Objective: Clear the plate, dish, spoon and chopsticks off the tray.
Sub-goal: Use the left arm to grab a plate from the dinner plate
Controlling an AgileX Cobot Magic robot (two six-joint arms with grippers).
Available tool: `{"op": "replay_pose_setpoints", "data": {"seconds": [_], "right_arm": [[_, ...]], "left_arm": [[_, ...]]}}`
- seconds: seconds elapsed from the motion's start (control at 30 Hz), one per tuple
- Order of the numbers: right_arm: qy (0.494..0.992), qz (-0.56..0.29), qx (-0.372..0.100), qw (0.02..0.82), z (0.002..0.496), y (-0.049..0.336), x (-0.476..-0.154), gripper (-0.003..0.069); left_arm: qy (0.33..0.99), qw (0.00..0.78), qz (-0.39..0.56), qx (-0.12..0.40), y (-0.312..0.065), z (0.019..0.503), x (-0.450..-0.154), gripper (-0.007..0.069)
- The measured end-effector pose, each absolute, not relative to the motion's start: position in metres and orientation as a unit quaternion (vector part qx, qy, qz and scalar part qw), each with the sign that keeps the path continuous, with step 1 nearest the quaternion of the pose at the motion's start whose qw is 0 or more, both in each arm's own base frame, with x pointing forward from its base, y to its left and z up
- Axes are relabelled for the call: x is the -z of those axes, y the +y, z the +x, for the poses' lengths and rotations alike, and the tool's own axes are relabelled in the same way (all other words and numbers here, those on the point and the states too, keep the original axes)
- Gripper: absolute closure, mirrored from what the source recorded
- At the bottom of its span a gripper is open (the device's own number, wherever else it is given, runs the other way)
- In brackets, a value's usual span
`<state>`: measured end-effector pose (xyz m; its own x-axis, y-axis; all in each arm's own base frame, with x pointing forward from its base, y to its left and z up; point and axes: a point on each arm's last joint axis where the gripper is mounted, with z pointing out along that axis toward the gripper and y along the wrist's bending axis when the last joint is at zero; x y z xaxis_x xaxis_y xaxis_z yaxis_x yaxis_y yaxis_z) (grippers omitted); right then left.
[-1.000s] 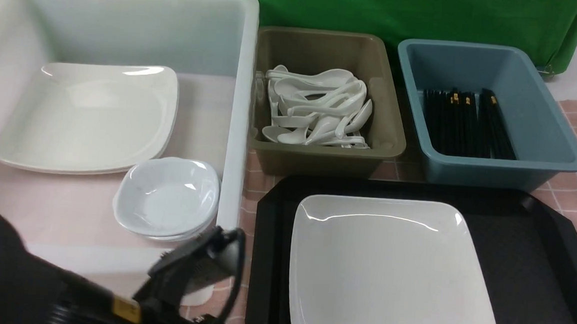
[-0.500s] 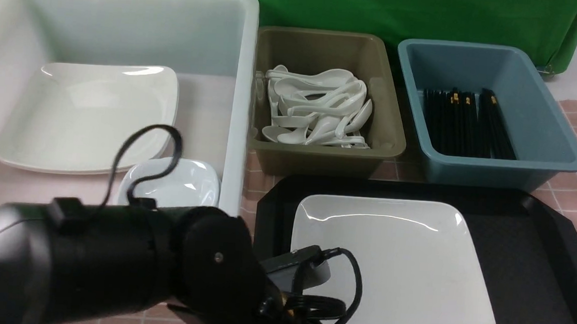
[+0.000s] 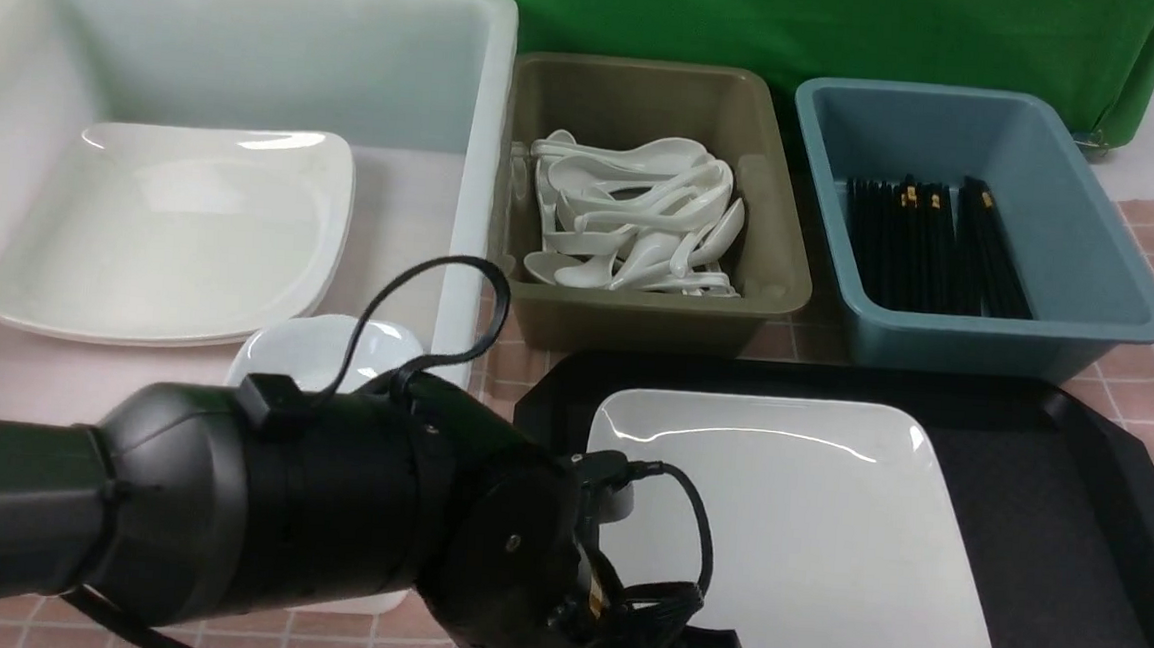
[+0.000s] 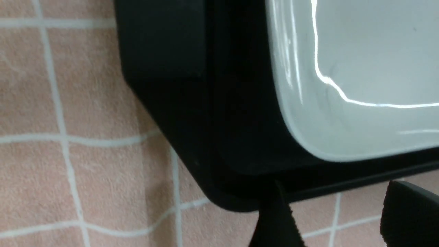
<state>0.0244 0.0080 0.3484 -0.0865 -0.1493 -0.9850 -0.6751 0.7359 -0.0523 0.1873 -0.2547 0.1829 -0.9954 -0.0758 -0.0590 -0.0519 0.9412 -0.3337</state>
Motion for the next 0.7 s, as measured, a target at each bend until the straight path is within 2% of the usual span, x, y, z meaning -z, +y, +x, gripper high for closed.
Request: {"op": "replay_pose_setpoints", "data": {"seconds": [0.2, 0.7], "right_arm": [[0.705, -0.292, -0.216, 0.609, 0.024, 0.008, -0.348, 0.0554], [0.705, -0.292, -0.216, 0.609, 0.024, 0.008, -0.348, 0.0539]], "left_arm": [[0.985, 0.040, -0.037, 0.165, -0.259, 0.192, -0.169, 0.0244], [0.960, 0.131, -0.049, 0.241, -0.277, 0.214, -0.158, 0.0244]]}}
